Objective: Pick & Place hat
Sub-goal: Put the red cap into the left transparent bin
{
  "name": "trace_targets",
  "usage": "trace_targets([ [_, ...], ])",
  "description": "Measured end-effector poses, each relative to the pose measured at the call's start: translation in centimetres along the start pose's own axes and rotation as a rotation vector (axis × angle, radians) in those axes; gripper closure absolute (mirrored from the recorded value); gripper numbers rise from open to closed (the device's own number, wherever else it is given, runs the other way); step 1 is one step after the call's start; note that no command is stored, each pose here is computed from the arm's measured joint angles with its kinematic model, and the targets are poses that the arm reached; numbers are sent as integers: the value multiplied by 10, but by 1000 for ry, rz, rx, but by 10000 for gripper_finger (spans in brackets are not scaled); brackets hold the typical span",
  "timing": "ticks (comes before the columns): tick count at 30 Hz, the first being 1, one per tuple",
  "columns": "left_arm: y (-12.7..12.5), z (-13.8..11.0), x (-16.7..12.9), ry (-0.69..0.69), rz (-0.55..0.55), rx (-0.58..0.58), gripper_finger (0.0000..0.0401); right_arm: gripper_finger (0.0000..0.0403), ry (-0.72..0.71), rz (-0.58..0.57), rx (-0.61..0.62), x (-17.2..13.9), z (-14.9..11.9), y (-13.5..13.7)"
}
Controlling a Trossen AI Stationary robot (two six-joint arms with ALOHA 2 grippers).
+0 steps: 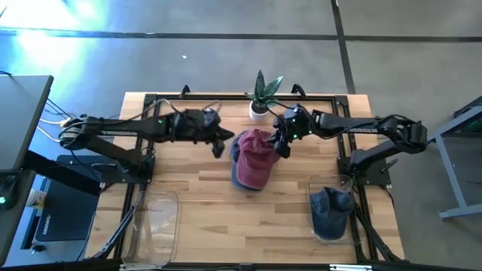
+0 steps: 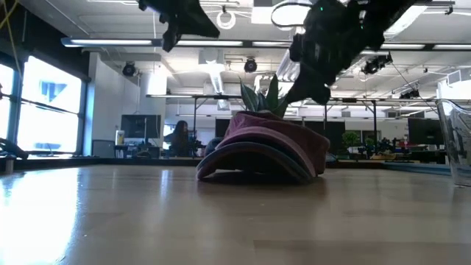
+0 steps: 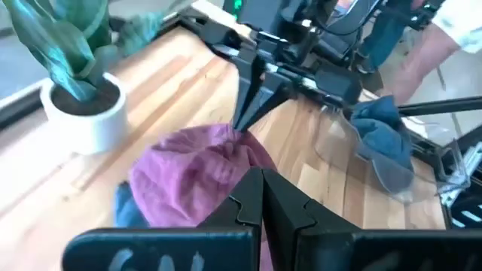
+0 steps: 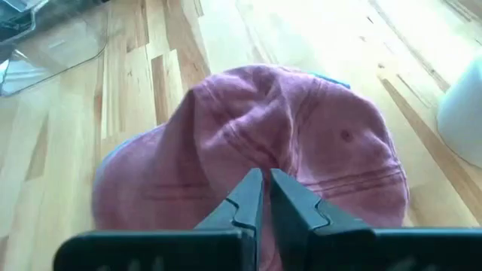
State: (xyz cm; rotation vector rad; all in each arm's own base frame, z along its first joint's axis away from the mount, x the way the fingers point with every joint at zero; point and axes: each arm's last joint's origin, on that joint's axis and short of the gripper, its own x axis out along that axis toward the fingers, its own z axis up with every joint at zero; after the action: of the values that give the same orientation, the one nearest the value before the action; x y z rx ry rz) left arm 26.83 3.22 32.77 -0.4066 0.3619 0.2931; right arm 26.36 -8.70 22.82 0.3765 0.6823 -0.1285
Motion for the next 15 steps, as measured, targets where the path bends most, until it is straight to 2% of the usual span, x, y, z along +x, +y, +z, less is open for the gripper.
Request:
trace_targets([
  [5,20,10,-18,4,15,13,401,400,42,-13,4,-20,26,18],
  [8,26,14,-23,14,-23,32,401,387,62,-16,25,-23,32,23],
  [11,31,13,-25,50,-71,39,401,361,85,-71,25,-17,31,22],
  [15,30,12,-26,79,-119,38,401,297,132,-97,-8,-5,27,16],
])
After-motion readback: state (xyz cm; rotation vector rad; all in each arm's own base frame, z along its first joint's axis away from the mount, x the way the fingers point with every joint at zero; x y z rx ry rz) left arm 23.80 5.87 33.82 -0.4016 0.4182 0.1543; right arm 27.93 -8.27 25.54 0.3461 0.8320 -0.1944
